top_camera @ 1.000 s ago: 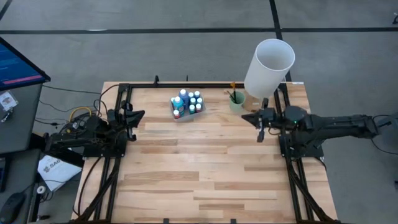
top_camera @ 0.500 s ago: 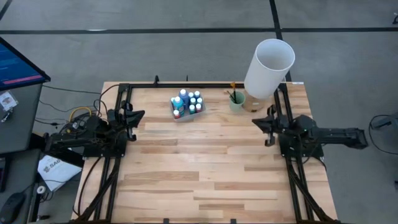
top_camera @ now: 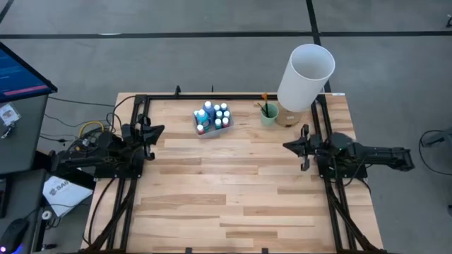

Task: Pick & Place Paint Supplies
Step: Return to Home Position

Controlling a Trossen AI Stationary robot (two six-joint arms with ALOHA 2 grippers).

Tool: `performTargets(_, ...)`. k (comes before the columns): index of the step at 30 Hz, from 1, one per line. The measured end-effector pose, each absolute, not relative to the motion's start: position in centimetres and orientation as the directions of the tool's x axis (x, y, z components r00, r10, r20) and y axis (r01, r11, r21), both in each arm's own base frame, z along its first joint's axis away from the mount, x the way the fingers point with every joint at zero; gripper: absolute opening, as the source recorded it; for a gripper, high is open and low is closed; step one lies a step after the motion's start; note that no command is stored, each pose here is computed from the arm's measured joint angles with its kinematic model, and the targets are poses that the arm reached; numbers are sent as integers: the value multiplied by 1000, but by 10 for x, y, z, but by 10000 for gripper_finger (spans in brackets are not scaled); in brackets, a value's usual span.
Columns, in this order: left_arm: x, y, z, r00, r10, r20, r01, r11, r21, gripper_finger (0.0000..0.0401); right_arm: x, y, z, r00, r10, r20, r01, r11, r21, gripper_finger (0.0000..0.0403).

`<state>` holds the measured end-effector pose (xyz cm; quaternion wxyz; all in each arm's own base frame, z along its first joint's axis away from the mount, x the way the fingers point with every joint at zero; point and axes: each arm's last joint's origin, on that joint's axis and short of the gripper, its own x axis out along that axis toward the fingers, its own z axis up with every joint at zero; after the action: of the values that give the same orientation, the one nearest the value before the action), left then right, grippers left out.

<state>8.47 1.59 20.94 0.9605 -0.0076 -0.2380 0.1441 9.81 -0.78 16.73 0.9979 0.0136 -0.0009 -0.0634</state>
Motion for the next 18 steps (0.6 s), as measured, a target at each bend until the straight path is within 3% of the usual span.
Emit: performTargets(18,87,16,208,854,282,437,-275,958,-80,2,99,-8,165,992,-120,-26,121,992,25,4)
